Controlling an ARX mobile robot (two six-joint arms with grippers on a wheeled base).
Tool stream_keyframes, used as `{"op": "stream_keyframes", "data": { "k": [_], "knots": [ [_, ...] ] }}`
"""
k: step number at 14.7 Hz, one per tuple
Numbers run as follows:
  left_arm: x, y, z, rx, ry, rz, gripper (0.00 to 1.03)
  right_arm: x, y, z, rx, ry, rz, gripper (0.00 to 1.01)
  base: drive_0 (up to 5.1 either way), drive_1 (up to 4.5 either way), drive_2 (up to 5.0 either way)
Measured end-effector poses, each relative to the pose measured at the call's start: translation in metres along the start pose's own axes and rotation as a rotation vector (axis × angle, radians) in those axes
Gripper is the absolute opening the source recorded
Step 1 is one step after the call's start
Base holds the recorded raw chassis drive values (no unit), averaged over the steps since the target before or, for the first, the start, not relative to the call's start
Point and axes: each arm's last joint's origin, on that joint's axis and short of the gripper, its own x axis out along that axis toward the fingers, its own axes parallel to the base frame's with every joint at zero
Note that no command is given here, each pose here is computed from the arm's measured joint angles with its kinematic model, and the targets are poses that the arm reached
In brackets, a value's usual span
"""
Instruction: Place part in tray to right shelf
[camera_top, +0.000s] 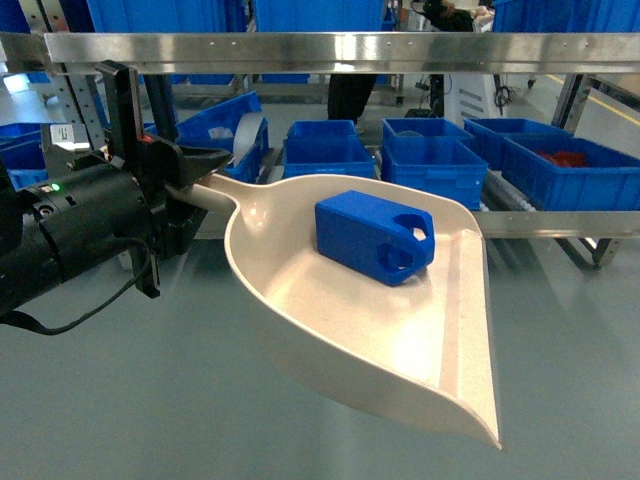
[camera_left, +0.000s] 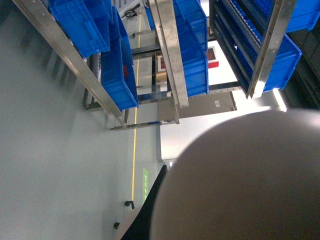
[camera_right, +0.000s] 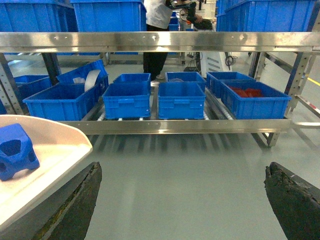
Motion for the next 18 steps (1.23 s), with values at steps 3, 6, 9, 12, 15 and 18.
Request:
{"op": "stream_keyframes", "data": {
  "k": [3, 6, 9, 12, 15, 18],
  "knots": [
    [0.0, 0.0, 0.0, 0.0, 0.002, 0.0, 0.13, 0.0, 0.0, 0.0001, 0.0, 0.0, 0.0, 0.98, 0.0, 0.0, 0.0],
    [0.0, -0.0004, 0.0, 0.001, 0.002, -0.004, 0.13, 0.0, 0.0, 0.0001, 0.0, -0.002, 0.0, 0.98, 0.0, 0.0, 0.0],
    [0.0002, -0.0002, 0.0, 0.0, 0.002, -0.001, 0.13, 0.0, 0.0, 0.0001, 0.0, -0.001, 0.0, 0.98, 0.0, 0.0, 0.0],
    [0.0002, -0.0002, 0.0, 0.0, 0.001, -0.001, 0.13, 0.0, 0.0, 0.0002, 0.0, -0.001, 0.0, 0.98, 0.0, 0.0, 0.0],
    [0.0002, -0.0002, 0.0, 0.0, 0.002, -0.001, 0.13, 0.0, 0.0, -0.0002, 0.0, 0.002, 0.001, 0.98, 0.0, 0.0, 0.0],
    [0.0002, -0.0002, 0.0, 0.0, 0.002, -0.001, 0.13, 0.0, 0.0, 0.0, 0.0, 0.0, 0.0, 0.98, 0.0, 0.0, 0.0]
  ]
}}
